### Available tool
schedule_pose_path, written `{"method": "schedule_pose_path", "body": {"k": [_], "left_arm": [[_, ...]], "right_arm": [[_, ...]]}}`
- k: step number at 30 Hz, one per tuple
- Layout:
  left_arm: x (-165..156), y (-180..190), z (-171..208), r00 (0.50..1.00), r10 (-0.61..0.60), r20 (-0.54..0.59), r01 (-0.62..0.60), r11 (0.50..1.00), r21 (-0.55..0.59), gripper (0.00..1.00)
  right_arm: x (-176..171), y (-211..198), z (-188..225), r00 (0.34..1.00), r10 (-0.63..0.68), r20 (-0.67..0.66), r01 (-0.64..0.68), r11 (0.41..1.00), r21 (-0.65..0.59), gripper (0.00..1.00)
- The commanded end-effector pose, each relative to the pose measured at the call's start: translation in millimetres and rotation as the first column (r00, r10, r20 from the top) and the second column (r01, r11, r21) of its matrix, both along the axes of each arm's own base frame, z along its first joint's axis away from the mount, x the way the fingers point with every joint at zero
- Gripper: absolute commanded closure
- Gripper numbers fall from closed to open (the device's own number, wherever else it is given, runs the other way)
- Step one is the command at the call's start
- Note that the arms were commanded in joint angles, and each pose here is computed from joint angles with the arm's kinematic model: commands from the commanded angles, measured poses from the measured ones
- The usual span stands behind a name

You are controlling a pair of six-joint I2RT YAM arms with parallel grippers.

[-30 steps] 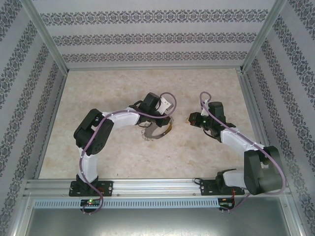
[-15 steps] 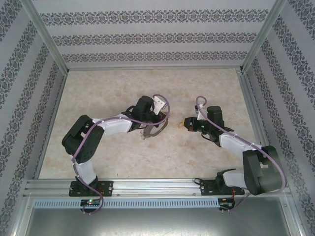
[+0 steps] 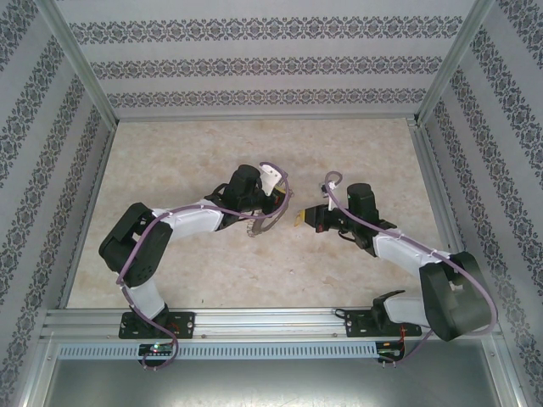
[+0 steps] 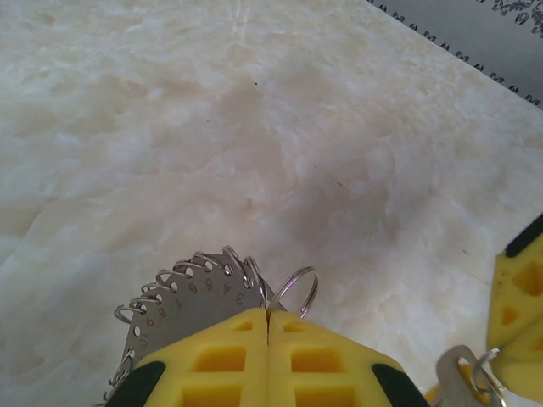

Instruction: Put the keys on the keyring

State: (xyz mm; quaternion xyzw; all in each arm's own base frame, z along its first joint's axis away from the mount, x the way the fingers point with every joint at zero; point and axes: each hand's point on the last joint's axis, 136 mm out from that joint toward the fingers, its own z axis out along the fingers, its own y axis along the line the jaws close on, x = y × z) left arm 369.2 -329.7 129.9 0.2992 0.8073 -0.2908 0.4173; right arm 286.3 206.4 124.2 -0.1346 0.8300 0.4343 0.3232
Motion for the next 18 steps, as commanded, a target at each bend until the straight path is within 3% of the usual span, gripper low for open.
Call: {"method": "schedule_pose_path", "body": {"k": [1,18], "left_arm": [[-1,-9,24,0.998,-0.028,0.063,0.031,0.998,-0.057,1.00],[-5,-12,24,0.998,-0.050,0.043,0.053,0.996,-0.069,1.00]], "right_arm": [[14,5,18,0.995,0.013,0.100,-0.014,1.000,0.004,1.00],[54,15,28,0.990,-0.015,0.143,0.015,1.000,0.003,1.00]]}}
